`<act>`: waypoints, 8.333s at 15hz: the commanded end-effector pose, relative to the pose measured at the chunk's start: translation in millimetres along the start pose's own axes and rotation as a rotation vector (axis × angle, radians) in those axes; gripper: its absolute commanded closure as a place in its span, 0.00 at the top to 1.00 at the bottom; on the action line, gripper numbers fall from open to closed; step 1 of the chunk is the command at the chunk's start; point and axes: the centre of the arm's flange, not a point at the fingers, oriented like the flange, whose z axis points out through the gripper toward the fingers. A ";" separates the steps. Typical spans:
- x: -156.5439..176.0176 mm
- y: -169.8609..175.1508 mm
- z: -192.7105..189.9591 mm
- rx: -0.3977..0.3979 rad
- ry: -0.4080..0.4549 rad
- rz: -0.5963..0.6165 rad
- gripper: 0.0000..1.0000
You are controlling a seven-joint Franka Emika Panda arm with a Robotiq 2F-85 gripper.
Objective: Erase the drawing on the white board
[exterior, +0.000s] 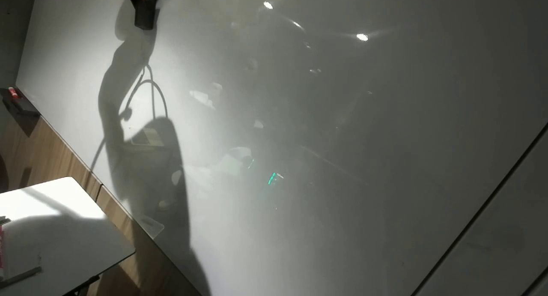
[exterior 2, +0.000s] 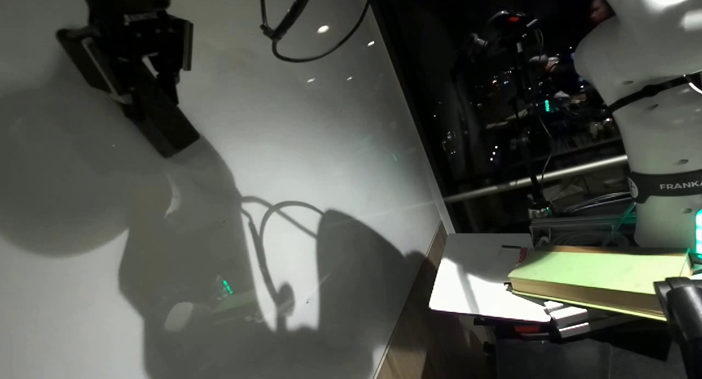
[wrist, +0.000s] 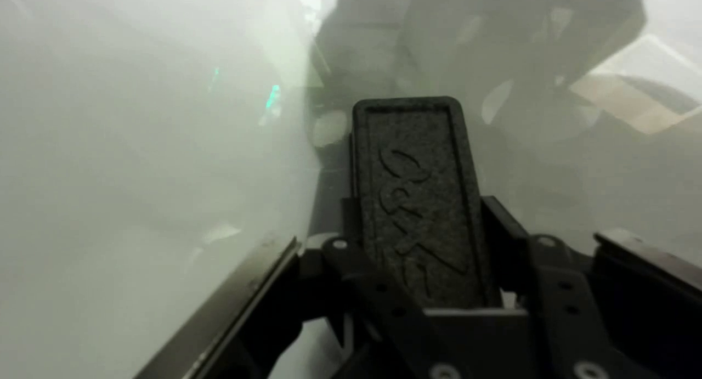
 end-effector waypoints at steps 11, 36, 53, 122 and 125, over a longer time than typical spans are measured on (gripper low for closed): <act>-145.4 4.4 42.0 0.009 -0.227 -0.123 0.30; -387.7 172.1 264.6 0.091 -0.806 0.009 0.30; -379.7 183.7 313.8 0.075 -0.987 0.036 0.30; -438.5 231.8 289.8 0.092 -0.765 0.251 0.30; -433.2 214.6 283.0 0.107 -0.752 0.221 0.30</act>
